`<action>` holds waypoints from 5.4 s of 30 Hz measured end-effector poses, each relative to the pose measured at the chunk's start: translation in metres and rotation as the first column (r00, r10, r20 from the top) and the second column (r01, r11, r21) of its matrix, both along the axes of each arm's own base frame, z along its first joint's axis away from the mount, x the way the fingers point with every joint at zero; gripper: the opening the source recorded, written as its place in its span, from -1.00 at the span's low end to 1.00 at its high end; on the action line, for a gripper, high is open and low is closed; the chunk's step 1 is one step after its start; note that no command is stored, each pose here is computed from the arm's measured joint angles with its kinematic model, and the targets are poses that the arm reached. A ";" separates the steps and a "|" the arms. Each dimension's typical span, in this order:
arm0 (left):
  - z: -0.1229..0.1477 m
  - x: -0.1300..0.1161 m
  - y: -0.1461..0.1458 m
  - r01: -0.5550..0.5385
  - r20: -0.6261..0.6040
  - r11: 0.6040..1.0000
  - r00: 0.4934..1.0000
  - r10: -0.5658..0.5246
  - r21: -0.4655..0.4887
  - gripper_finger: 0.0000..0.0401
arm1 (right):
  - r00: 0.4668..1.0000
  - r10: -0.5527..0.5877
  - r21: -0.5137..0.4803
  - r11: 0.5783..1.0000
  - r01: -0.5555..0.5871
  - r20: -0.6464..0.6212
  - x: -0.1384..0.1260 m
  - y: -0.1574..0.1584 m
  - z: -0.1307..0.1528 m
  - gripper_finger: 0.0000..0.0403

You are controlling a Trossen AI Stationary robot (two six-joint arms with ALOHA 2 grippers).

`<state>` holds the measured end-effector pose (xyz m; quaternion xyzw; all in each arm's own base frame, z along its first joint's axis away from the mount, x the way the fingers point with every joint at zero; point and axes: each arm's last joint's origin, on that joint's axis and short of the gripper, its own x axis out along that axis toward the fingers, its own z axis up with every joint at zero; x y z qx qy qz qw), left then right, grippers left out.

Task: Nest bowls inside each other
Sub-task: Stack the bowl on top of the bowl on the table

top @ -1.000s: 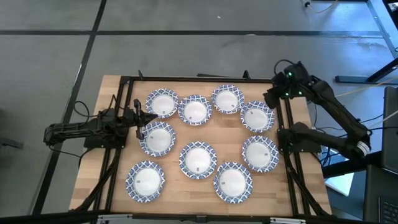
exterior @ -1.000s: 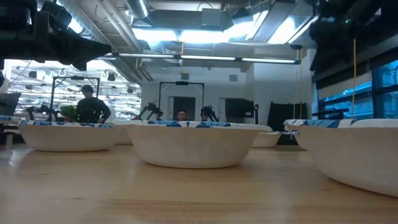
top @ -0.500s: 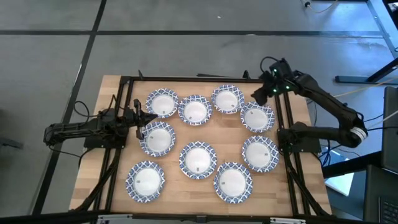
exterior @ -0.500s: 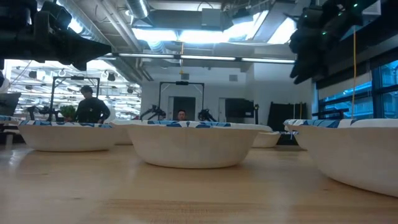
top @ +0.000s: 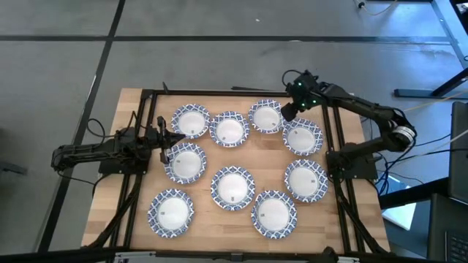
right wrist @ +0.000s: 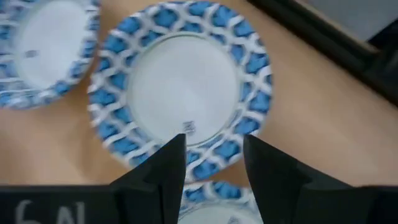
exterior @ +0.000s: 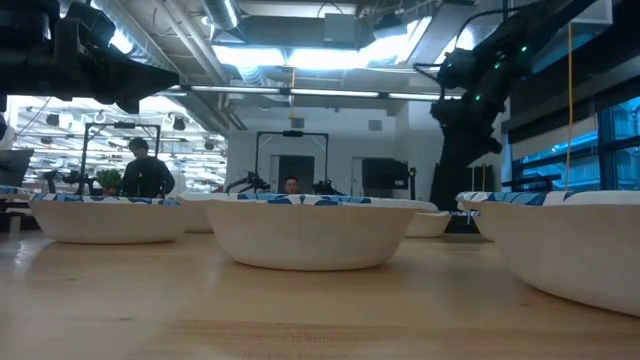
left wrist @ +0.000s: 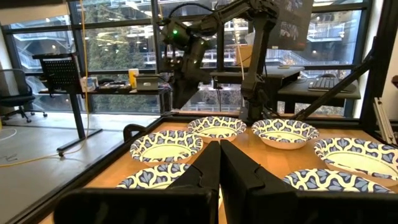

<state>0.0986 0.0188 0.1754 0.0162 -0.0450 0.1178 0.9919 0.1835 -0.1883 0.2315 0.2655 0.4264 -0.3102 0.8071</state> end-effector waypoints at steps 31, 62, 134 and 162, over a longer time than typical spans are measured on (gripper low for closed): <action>0.000 0.000 0.000 0.000 0.000 1.000 1.000 0.000 -0.001 -1.00 | 0.996 0.024 -0.042 0.999 -0.028 -0.088 0.018 -0.024 -0.038 -0.15; 0.000 0.000 0.000 0.000 0.000 1.000 1.000 0.000 -0.002 -1.00 | 0.988 -0.095 -0.038 0.995 0.091 -0.122 0.014 -0.023 -0.044 0.06; 0.000 0.000 0.000 0.010 0.012 0.999 1.000 -0.009 -0.051 -1.00 | 0.995 0.079 -0.015 0.997 -0.080 -0.062 0.059 -0.037 -0.022 -0.98; 0.000 0.000 0.000 0.009 0.012 0.999 1.000 -0.009 -0.050 -1.00 | 0.909 0.354 -0.106 0.935 -0.338 0.219 0.151 0.019 0.005 -0.98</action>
